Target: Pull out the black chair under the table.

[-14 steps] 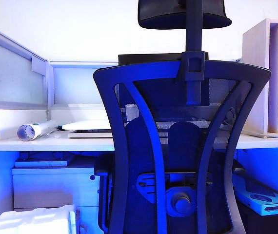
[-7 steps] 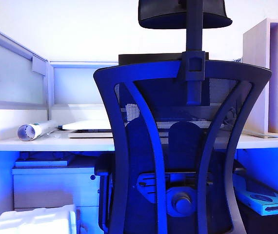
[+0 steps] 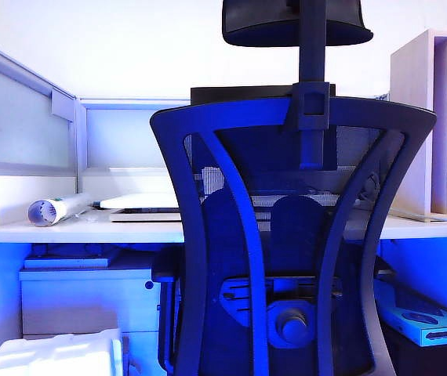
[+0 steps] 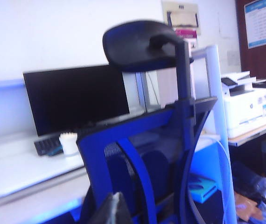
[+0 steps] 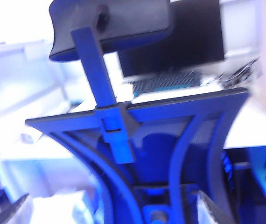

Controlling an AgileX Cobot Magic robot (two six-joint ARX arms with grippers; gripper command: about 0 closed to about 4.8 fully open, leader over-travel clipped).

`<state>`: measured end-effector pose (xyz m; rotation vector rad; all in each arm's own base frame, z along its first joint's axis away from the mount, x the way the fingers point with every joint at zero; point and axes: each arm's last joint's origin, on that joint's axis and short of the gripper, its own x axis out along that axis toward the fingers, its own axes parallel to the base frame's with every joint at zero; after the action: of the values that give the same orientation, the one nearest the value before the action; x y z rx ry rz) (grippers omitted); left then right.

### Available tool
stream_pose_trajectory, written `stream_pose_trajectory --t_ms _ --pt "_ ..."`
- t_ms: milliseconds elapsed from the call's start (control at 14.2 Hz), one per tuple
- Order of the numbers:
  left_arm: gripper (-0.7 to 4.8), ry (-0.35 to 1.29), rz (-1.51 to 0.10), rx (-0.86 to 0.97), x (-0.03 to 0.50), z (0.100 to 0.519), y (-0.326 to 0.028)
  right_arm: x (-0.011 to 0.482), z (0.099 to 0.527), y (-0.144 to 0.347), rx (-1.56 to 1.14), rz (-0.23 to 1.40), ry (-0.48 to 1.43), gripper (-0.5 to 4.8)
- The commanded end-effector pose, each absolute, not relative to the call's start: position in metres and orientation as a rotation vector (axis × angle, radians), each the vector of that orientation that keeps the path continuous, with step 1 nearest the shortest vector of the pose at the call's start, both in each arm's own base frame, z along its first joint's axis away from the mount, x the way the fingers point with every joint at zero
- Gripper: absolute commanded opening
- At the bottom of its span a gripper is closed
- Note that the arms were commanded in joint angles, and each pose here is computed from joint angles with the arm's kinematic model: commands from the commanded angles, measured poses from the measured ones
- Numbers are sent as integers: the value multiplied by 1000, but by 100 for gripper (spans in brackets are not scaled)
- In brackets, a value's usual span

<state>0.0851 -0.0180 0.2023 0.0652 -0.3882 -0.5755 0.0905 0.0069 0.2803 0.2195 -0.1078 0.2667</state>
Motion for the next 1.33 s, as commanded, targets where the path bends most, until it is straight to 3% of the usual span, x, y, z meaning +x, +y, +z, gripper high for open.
stream_pose_trajectory --t_ms 70,140,281,421,913,983,1053,1193,1334 --pt "-2 -413 -582 71 84 205 -18 171 333 33 220 475 -73 479" --pt "-2 -413 -582 71 84 205 -18 181 337 39 221 489 -71 479" --pt "-2 -414 -582 72 84 205 -18 279 351 67 225 519 8 479" --pt "-2 -413 -581 71 84 205 -18 334 356 79 226 521 24 479" --pt "-2 -406 -570 69 85 204 -18 377 344 93 269 528 44 479" --pt "-2 -407 -563 69 85 204 -18 381 348 103 275 540 6 237" --pt "-2 -406 -560 67 85 204 -18 380 351 104 274 550 -21 85" --pt "-2 -408 -544 65 85 204 -17 379 354 105 274 558 -53 -6" --pt "-2 -408 -544 65 85 204 -17 379 354 106 273 560 -54 -6"
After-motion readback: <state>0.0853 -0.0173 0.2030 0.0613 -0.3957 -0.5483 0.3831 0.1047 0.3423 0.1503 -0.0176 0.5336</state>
